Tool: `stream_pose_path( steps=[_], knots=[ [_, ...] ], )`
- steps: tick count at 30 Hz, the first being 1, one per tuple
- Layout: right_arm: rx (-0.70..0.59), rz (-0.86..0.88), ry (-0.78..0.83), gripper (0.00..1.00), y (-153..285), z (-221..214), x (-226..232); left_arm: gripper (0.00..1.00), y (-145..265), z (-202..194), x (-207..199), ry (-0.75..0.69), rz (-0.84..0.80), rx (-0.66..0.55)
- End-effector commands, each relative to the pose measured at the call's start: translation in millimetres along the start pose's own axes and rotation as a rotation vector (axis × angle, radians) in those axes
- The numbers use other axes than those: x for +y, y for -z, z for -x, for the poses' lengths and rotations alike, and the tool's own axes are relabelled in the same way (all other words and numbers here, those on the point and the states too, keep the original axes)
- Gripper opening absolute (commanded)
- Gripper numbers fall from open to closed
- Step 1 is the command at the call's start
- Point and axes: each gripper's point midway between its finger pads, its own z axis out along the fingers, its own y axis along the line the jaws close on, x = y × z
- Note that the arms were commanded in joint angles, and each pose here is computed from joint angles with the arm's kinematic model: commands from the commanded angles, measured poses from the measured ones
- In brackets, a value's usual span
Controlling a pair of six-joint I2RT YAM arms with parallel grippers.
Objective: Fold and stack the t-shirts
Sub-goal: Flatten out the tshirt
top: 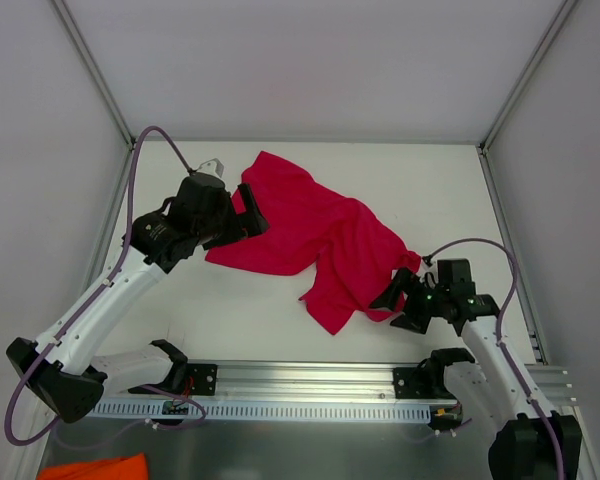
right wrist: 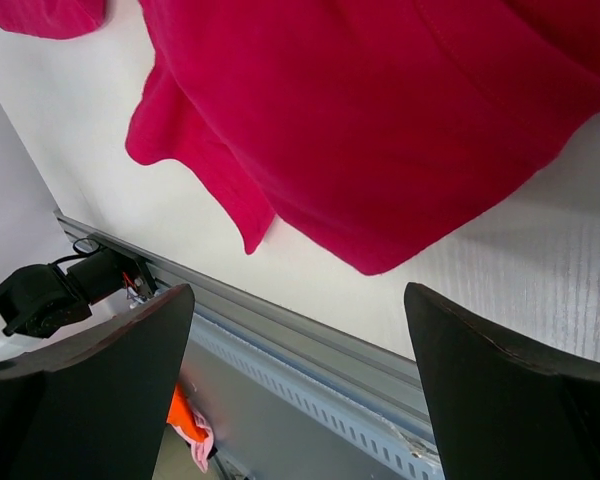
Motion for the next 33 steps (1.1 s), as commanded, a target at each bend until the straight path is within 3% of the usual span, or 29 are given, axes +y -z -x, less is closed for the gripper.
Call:
stream_pose_path(
  steps=[1,9,12,13,14,18,29,33],
  knots=[
    [0.011,0.007,-0.013,0.92,-10,-1,-2,0.99,7,5,-3,-0.003,-0.023,-0.006],
    [0.023,-0.016,-0.011,0.78,-27,5,-3,0.99,12,4,3,-0.009,-0.002,-0.008],
    [0.038,-0.024,0.020,0.48,-32,6,1,0.99,13,4,5,-0.011,0.003,-0.009],
    [0.040,-0.030,0.028,0.18,-34,7,3,0.99,14,3,6,-0.009,0.007,-0.008],
    [0.055,-0.044,0.028,0.03,-37,7,1,0.99,13,3,6,-0.009,0.006,-0.005],
    [0.059,-0.097,0.097,0.01,-45,17,6,0.99,10,-2,5,-0.003,-0.002,0.012],
    [-0.158,-0.400,0.401,0.01,-7,149,58,0.99,9,-6,8,-0.006,-0.003,0.020],
    [-0.207,-0.562,0.465,0.01,1,176,46,0.99,11,-8,11,-0.009,0.004,0.021]
  ],
)
